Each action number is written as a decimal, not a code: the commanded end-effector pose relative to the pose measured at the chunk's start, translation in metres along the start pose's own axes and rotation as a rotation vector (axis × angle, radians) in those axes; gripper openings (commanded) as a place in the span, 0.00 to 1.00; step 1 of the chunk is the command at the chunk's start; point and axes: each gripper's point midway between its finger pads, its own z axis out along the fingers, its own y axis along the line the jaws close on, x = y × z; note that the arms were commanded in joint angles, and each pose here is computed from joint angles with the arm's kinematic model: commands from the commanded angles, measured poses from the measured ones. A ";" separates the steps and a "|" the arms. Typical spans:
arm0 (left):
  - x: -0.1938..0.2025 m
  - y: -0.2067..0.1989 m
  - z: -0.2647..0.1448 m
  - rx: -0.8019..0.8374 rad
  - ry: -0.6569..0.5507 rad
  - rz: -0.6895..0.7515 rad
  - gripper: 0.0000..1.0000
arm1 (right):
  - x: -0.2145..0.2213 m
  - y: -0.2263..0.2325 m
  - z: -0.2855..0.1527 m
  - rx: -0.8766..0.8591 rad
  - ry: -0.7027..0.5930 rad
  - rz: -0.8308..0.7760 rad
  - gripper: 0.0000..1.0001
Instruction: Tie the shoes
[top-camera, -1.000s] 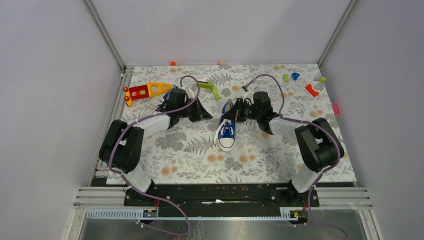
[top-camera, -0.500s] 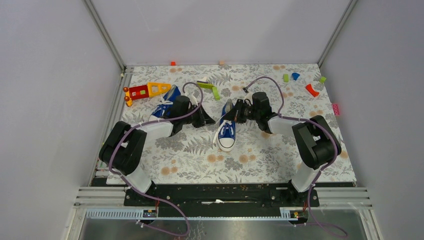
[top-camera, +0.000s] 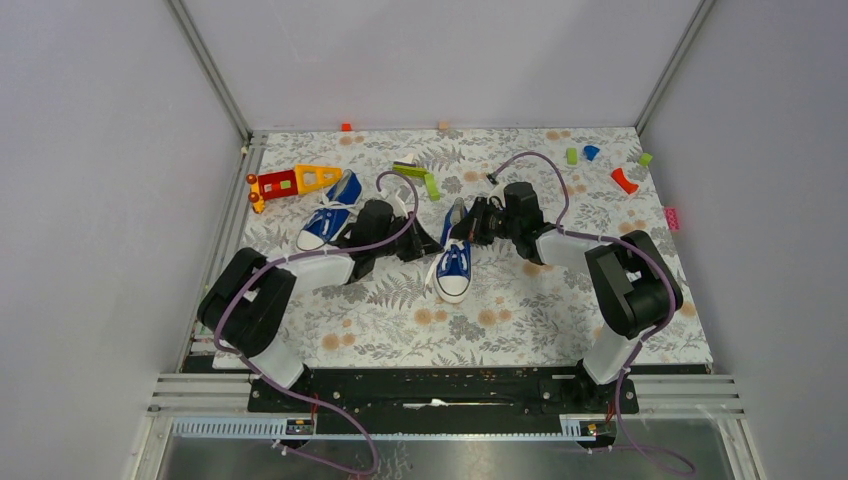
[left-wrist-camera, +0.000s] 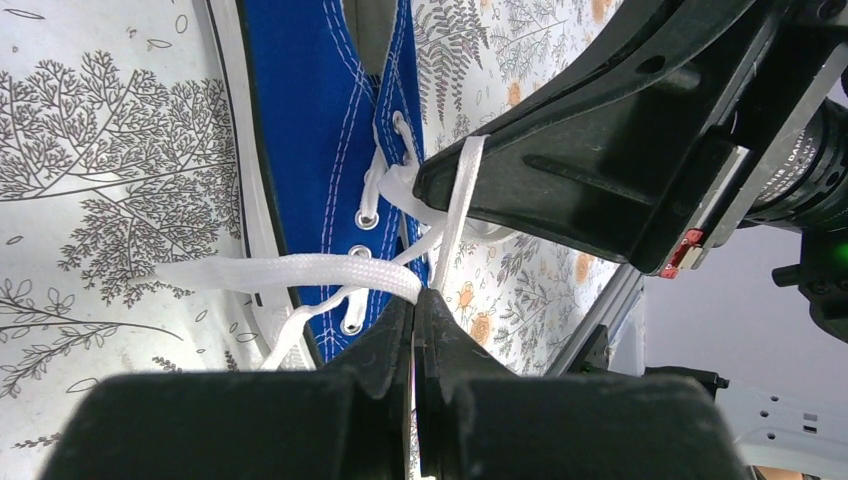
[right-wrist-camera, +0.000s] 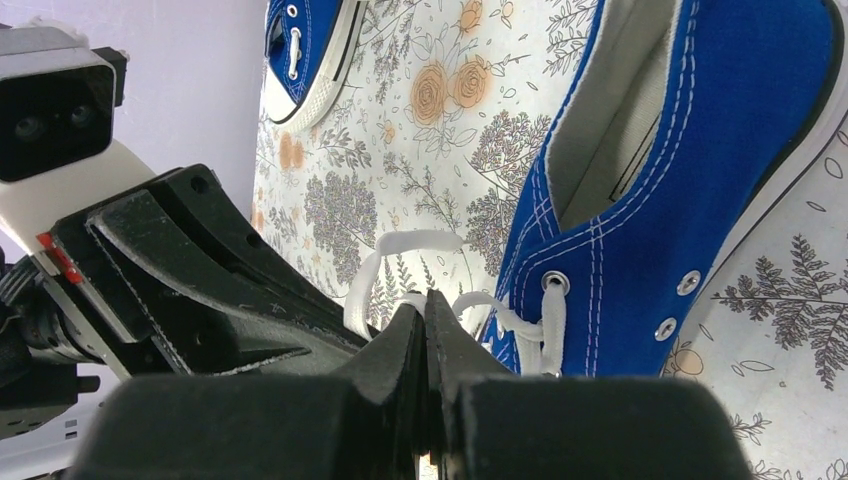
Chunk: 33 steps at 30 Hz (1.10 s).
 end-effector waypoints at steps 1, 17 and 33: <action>-0.011 -0.026 -0.001 0.030 -0.045 0.055 0.00 | -0.025 0.011 0.001 -0.016 -0.062 -0.032 0.01; -0.029 -0.016 0.008 -0.012 -0.074 0.047 0.00 | -0.023 0.013 -0.002 -0.011 -0.052 -0.046 0.01; -0.049 0.039 -0.008 -0.128 -0.053 -0.006 0.00 | -0.023 0.027 -0.004 -0.086 -0.058 -0.042 0.07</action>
